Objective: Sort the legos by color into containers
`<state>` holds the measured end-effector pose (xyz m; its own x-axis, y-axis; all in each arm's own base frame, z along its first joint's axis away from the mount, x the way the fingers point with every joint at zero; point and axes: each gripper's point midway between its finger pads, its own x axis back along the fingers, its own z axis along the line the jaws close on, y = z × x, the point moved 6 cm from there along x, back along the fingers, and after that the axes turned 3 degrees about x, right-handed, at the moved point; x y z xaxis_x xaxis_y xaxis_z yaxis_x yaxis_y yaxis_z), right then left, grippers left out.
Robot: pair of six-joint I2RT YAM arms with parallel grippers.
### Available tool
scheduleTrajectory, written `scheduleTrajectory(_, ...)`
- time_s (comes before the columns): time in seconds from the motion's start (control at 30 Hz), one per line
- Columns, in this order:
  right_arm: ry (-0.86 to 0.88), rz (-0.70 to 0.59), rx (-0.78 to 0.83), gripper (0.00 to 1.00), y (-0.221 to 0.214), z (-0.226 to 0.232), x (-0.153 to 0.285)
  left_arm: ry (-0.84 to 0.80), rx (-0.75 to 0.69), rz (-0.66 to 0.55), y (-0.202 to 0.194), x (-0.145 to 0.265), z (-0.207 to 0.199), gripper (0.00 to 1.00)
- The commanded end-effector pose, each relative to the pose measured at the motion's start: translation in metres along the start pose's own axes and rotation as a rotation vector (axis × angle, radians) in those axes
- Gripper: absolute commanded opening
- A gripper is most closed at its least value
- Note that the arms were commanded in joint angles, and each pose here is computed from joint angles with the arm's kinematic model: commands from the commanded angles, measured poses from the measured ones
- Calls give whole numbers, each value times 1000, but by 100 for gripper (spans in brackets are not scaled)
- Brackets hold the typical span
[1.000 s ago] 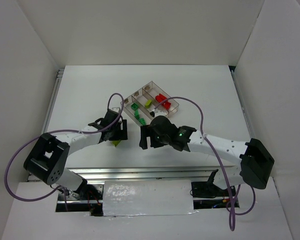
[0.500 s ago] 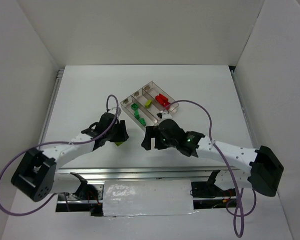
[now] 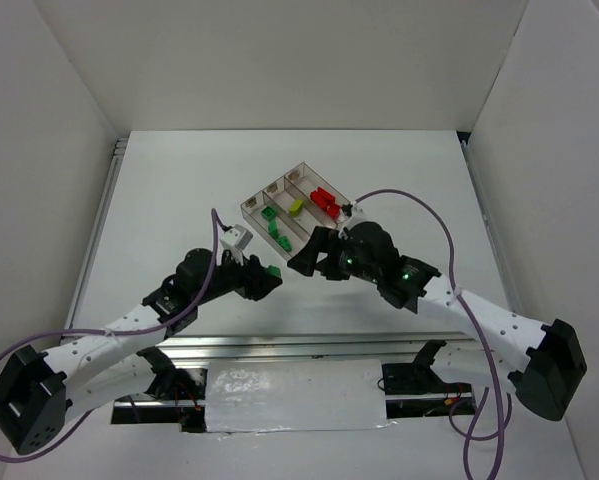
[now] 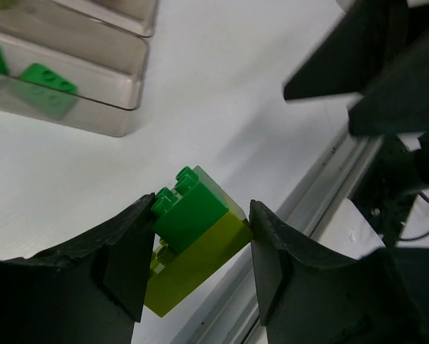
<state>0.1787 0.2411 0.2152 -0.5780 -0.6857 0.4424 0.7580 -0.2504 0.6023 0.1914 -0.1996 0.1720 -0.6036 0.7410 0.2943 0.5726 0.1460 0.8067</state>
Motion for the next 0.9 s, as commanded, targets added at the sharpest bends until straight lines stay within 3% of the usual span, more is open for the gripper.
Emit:
scheduleTrajectory(0.0, 59, -1, -14, 95, 25, 22, 10, -211, -181, -118, 14, 2, -33, 0)
scheduleTrajectory(0.33, 38, 208, 57, 86, 10, 20, 13, -311, -393, -148, 4, 1, -66, 0)
scheduleTrajectory(0.87, 181, 333, 72, 81, -31, 20, 24, -373, -508, -138, 9, -5, -95, 0)
